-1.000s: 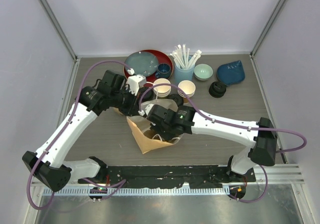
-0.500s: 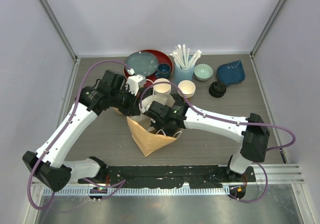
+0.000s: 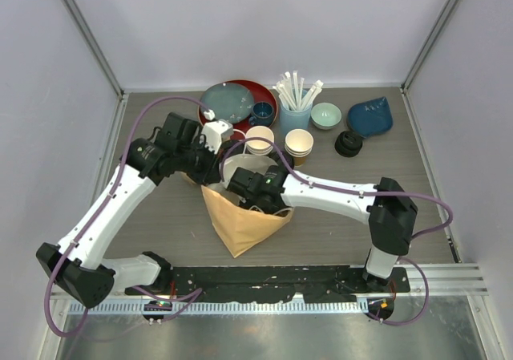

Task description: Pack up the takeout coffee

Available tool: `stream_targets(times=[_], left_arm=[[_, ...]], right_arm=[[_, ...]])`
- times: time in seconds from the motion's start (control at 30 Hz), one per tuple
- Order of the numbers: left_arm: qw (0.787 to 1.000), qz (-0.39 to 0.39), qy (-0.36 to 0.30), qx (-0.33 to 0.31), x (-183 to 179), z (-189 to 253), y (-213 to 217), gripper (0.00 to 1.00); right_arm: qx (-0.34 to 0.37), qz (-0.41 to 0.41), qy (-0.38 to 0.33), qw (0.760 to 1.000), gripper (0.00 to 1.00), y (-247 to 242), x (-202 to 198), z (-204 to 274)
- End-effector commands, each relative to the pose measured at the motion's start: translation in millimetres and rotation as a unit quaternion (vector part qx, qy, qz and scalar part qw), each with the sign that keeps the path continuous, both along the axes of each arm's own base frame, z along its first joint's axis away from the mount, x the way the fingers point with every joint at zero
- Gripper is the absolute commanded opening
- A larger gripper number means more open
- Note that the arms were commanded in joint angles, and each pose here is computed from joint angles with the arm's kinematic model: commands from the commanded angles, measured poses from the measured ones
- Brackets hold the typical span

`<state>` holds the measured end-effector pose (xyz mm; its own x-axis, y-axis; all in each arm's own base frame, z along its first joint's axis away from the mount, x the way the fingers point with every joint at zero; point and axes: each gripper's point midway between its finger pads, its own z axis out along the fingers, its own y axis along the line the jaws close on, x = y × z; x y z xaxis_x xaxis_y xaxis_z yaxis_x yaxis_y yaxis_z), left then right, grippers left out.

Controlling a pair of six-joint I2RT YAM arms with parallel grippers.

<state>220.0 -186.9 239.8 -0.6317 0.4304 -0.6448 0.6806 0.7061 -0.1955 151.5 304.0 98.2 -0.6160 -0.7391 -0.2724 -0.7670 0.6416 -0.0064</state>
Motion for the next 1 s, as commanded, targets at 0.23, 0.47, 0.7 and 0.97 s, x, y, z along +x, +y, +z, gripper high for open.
stream_targets(times=[0.23,0.47,0.7,0.97], left_arm=[[0.996,-0.036,-0.057,-0.062,4,37,-18,0.00],[0.994,-0.059,-0.053,-0.069,-2,39,-21,0.00],[0.994,-0.075,-0.046,-0.059,-8,31,-19,0.00],[0.995,-0.082,-0.051,-0.012,-8,16,-5,0.00]], right_arm=[[-0.062,0.014,0.053,0.997,0.01,-11,-12,-41],[-0.064,0.003,0.043,0.997,0.17,-10,-5,-48],[-0.034,-0.010,0.010,0.999,0.71,6,9,-26],[0.087,0.001,-0.055,0.995,0.79,38,20,32]])
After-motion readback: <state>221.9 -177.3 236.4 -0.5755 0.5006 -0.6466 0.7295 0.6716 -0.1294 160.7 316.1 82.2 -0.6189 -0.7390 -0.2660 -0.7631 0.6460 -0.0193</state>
